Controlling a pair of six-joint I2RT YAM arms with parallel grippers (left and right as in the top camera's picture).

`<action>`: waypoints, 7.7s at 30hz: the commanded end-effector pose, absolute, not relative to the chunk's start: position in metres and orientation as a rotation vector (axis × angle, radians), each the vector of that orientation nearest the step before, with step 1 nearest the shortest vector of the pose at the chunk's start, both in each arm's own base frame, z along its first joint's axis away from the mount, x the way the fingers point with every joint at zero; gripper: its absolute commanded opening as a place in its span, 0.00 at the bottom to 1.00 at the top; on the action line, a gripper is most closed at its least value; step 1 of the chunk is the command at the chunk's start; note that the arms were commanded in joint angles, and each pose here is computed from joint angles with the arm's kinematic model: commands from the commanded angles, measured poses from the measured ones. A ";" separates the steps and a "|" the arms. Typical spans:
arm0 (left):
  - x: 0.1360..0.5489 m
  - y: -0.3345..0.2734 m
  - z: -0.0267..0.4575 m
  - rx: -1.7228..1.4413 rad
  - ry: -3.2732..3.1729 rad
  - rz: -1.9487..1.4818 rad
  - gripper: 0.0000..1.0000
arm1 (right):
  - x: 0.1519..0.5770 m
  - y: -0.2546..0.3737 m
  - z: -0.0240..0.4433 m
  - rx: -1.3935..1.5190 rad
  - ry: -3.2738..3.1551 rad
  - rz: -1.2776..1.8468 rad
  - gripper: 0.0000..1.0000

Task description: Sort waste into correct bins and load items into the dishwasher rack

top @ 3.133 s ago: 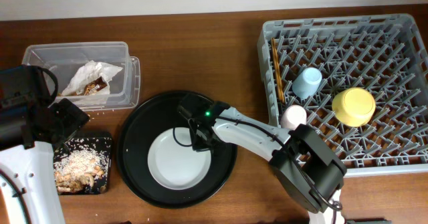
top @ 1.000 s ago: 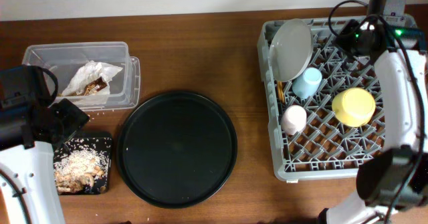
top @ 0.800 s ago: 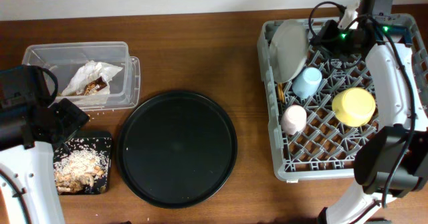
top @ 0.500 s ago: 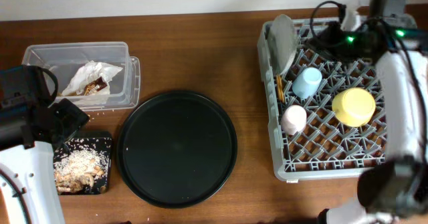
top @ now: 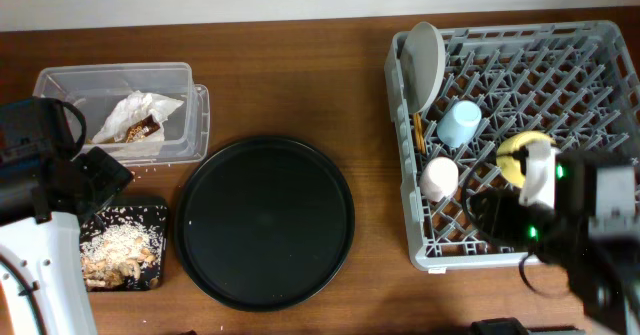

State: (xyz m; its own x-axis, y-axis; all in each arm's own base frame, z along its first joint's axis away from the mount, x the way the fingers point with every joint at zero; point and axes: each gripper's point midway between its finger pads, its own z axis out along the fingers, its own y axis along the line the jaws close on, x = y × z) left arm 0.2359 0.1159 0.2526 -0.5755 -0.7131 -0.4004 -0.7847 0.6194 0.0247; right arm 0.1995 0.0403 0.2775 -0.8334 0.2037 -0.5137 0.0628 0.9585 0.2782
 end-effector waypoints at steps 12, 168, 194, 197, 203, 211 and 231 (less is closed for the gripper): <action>0.235 0.117 0.258 -1.189 2.480 0.281 0.99 | 0.194 0.036 0.223 0.235 2.700 0.280 0.99; 0.246 0.001 0.157 0.028 1.646 0.066 0.99 | 0.246 -0.010 0.155 -0.001 1.651 -0.085 0.99; 0.246 0.001 0.158 0.027 1.645 0.065 0.99 | 0.246 -0.010 0.155 0.000 1.651 -0.085 0.99; 0.246 0.001 0.158 0.027 1.645 0.066 0.99 | 0.246 -0.010 0.155 -0.001 1.651 -0.085 0.99; 0.246 0.001 0.158 0.027 1.645 0.066 0.99 | 0.246 -0.010 0.155 0.000 1.651 -0.085 0.99; 0.246 0.001 0.158 0.027 1.645 0.065 0.99 | 0.246 -0.010 0.155 -0.001 1.651 -0.085 0.99; 0.246 0.001 0.158 0.027 1.645 0.066 0.99 | 0.246 -0.010 0.155 0.000 1.651 -0.085 0.99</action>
State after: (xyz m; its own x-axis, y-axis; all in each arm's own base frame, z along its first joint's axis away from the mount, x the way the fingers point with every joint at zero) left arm 0.2458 0.0040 0.1590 -0.0779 0.0416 -0.9961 -0.0387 0.9982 0.0447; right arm 0.2460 -0.0081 0.1592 -0.0736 -0.0530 -0.9959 0.0449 0.9974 -0.0564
